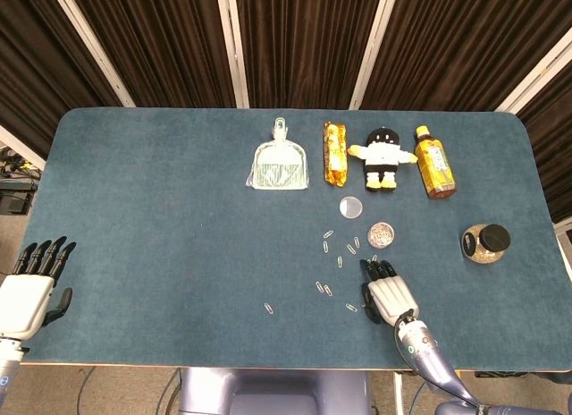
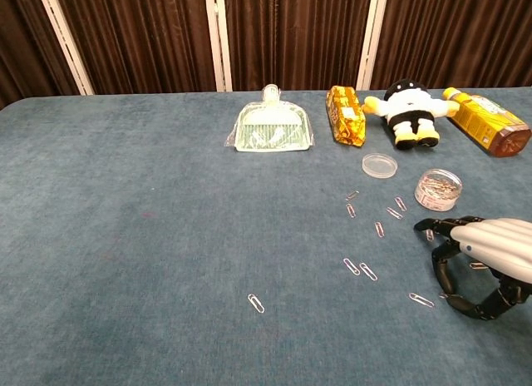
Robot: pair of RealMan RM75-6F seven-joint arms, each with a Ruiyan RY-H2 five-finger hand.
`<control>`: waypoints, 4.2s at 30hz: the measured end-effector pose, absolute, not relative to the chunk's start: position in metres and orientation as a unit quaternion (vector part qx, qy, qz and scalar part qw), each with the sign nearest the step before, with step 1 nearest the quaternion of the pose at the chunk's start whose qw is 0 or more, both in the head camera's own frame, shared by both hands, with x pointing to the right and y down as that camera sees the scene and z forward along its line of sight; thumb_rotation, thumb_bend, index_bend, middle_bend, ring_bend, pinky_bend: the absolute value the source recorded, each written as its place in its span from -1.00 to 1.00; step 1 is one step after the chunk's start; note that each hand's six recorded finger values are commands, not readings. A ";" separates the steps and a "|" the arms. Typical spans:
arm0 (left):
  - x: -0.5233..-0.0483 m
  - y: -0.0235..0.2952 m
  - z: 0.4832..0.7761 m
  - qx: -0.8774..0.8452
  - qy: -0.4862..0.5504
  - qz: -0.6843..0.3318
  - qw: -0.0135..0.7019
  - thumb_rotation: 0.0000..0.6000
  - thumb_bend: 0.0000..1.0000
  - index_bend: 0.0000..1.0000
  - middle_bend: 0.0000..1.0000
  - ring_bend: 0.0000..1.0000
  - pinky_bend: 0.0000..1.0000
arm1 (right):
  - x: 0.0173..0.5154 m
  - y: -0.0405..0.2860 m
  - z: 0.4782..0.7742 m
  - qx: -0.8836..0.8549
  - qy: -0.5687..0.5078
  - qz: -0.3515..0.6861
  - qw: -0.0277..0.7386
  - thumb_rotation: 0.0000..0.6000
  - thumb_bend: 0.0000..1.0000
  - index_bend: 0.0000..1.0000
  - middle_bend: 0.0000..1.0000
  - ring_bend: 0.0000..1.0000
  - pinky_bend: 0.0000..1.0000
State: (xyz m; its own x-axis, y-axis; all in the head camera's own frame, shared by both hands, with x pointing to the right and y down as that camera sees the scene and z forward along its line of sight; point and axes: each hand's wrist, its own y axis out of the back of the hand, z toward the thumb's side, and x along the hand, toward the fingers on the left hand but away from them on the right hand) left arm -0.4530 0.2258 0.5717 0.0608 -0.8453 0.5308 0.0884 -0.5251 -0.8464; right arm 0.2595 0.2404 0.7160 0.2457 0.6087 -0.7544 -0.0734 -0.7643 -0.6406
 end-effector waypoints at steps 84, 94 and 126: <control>-0.463 0.207 0.616 -0.571 0.275 -0.694 0.342 1.00 0.00 -1.00 -1.00 -1.00 -1.00 | 0.283 0.075 0.723 -0.689 -0.194 0.610 0.340 1.00 -0.14 0.15 -1.00 -1.00 -1.00; -0.461 0.205 0.621 -0.572 0.269 -0.696 0.341 1.00 0.00 -1.00 -1.00 -1.00 -1.00 | 0.291 0.071 0.725 -0.687 -0.194 0.612 0.340 1.00 -0.16 0.04 -1.00 -1.00 -1.00; -0.467 0.216 0.585 -0.591 0.314 -0.653 0.355 1.00 -0.03 -1.00 -1.00 -1.00 -1.00 | 0.353 0.144 0.587 -0.620 -0.327 0.600 0.386 1.00 -0.61 -0.67 -1.00 -1.00 -1.00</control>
State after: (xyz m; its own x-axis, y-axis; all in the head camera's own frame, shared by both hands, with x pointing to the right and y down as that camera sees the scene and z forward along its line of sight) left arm -0.4668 0.2159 0.5846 -0.0491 -0.8350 0.5480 0.0928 -0.5501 -0.8299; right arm 0.3533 0.1436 0.5872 0.0660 0.8680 -0.4922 -0.0579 -0.4891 -0.8703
